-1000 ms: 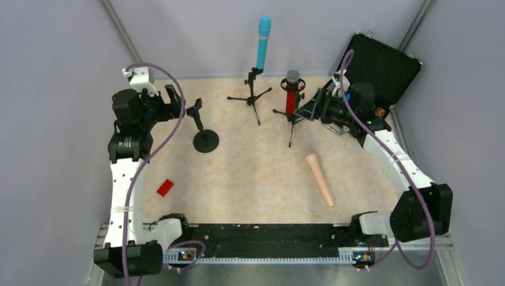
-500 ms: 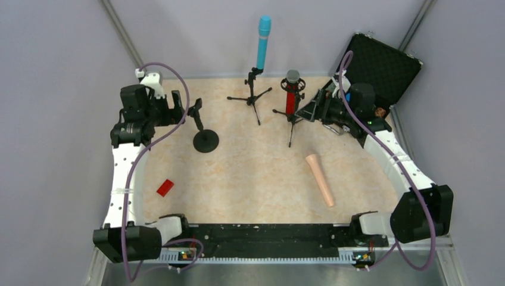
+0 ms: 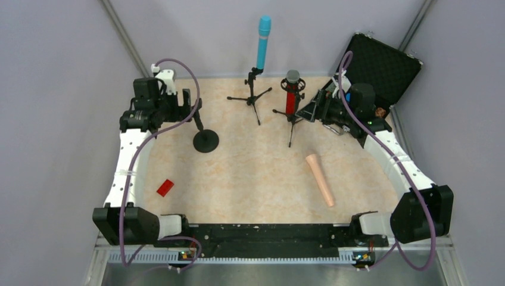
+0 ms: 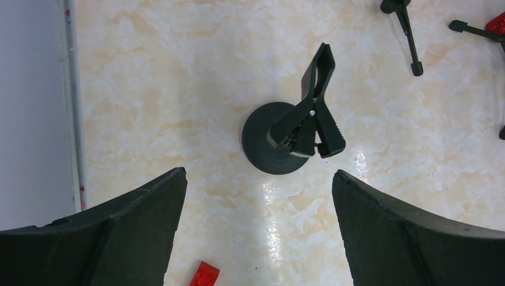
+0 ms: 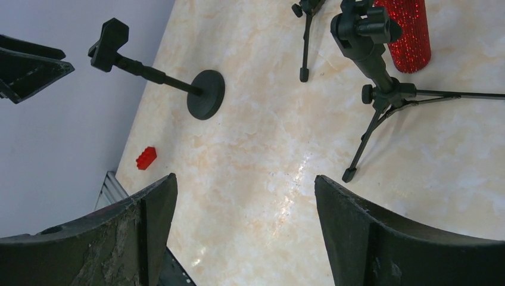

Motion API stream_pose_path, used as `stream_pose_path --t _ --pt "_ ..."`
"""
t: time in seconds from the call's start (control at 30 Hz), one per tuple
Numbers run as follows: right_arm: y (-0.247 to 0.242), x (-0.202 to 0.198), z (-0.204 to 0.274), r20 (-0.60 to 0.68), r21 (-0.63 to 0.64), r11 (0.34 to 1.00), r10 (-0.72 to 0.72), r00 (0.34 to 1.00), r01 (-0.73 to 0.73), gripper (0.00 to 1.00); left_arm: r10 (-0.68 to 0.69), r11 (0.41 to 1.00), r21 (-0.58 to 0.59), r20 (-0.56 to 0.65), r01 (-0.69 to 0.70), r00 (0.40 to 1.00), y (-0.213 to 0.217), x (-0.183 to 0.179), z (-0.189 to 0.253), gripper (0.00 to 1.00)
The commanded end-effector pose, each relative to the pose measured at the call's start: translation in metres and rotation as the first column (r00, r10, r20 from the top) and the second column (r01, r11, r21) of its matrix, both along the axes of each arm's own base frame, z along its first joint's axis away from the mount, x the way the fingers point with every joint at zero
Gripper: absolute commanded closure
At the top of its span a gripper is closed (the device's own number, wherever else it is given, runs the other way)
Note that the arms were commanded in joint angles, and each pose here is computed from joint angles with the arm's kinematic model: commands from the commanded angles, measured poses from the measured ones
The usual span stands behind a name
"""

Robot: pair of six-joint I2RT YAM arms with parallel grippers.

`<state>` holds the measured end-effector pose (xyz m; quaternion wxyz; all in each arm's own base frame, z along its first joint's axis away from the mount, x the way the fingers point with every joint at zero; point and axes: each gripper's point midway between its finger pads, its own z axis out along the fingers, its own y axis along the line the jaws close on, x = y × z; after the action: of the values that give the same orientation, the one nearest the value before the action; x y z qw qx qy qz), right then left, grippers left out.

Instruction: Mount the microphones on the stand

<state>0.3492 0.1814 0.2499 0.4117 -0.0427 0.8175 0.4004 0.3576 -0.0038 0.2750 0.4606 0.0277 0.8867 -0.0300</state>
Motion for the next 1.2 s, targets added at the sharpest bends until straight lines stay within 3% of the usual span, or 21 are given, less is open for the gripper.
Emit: stream_pose_path --t 0.0,0.3,0.57,0.87,1.03,1.17 --pt "-0.005 0.003 0.014 0.056 -0.007 1.000 -0.010 0.998 0.010 0.17 -0.053 0.998 -0.029 0.060 0.055 0.997 -0.019 0.017 0.017 0.04" --pt "-0.009 0.005 0.008 0.058 -0.041 0.999 -0.022 0.998 0.025 0.17 -0.126 0.992 0.006 0.010 0.126 0.992 -0.058 0.042 -0.005 0.03" --pt "-0.010 0.007 0.001 0.046 -0.057 0.998 -0.022 0.999 0.024 0.17 -0.028 0.991 0.132 -0.041 0.033 0.999 -0.039 0.052 -0.025 0.03" --pt "-0.009 0.008 -0.002 0.040 -0.060 0.998 -0.016 0.999 0.019 0.17 -0.057 0.987 0.149 -0.021 0.060 0.998 -0.042 0.062 -0.028 0.04" --pt "-0.009 0.008 -0.003 0.035 -0.061 0.998 -0.017 0.999 0.019 0.17 -0.129 0.984 0.114 -0.052 0.134 0.990 -0.057 0.065 -0.041 0.15" --pt "-0.010 0.007 -0.003 0.034 -0.064 0.998 -0.017 0.999 0.019 0.17 -0.135 0.982 0.122 -0.097 0.146 0.986 -0.057 0.065 -0.054 0.35"
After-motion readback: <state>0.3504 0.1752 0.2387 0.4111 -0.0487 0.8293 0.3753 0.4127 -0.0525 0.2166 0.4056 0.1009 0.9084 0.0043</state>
